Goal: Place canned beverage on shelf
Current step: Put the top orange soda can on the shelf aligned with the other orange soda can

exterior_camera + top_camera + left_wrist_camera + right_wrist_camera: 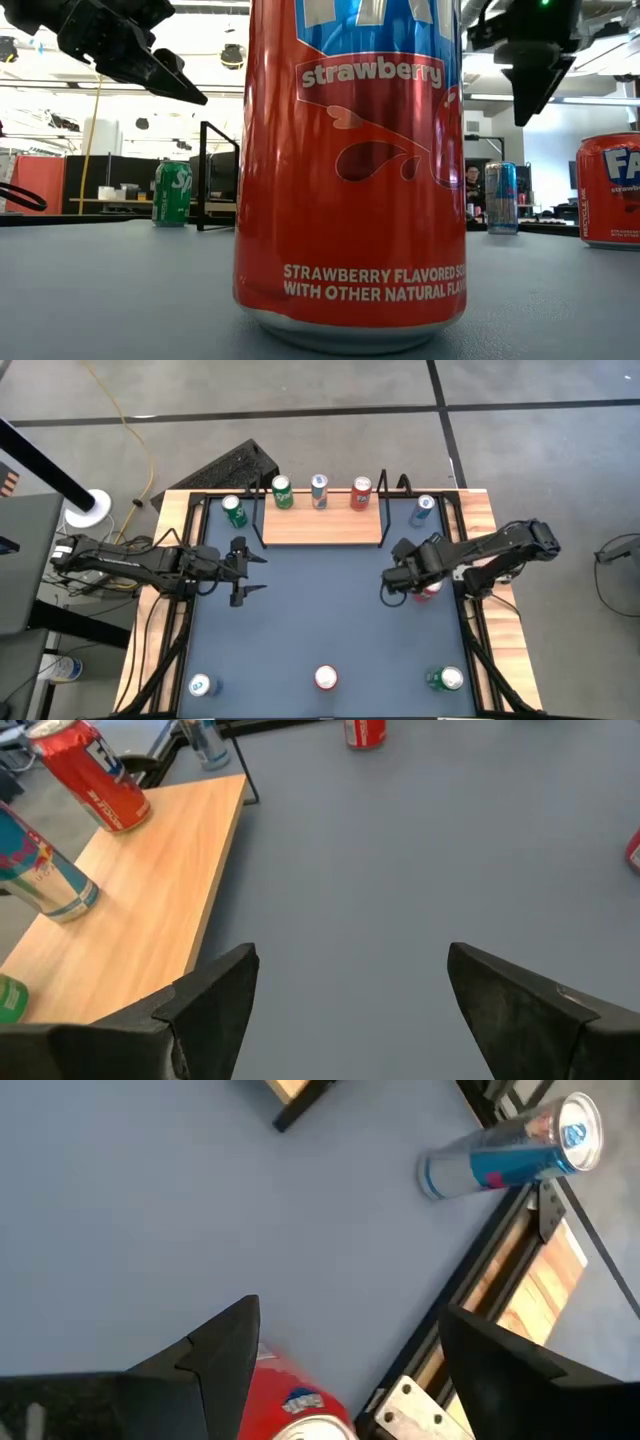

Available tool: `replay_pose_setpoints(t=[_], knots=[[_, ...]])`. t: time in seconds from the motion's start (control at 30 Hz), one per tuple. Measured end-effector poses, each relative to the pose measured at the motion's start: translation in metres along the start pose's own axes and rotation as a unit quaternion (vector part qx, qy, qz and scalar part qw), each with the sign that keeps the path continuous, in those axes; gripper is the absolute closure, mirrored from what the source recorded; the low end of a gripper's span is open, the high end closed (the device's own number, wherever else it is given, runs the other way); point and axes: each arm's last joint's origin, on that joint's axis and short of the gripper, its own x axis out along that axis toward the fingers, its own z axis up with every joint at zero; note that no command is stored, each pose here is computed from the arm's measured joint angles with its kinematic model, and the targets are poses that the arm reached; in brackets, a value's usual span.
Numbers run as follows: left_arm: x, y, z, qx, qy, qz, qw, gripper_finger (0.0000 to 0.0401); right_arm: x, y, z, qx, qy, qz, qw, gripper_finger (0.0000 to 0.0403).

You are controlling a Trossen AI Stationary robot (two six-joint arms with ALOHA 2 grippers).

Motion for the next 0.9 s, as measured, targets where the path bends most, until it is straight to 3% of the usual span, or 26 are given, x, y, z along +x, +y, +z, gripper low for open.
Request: replay_pose_setpoints(t=[0.13,0.4,0.7,0.9], knots=[[0.000,0.000,0.000,-0.001,0.000,0.000,1.000,0.0085,0.006,-0.006,0.007,0.010,0.020,-0.002,1.000,0.0109],[0.000,0.000,0.000,-0.001,0.000,0.000,1.000,0.0085,0.006,-0.003,0.003,0.001,0.113,0.062,0.992,0.0109],[0.000,0.000,-0.002,-0.008,0.011,-0.001,1.000,0.0085,-0.002,0.002,-0.009,-0.044,0.139,0.102,0.984,0.0109],[0.000,0.000,-0.002,-0.006,0.009,-0.001,1.000,0.0085,-0.001,-0.018,-0.024,-0.065,0.154,0.140,0.976,0.0108]])
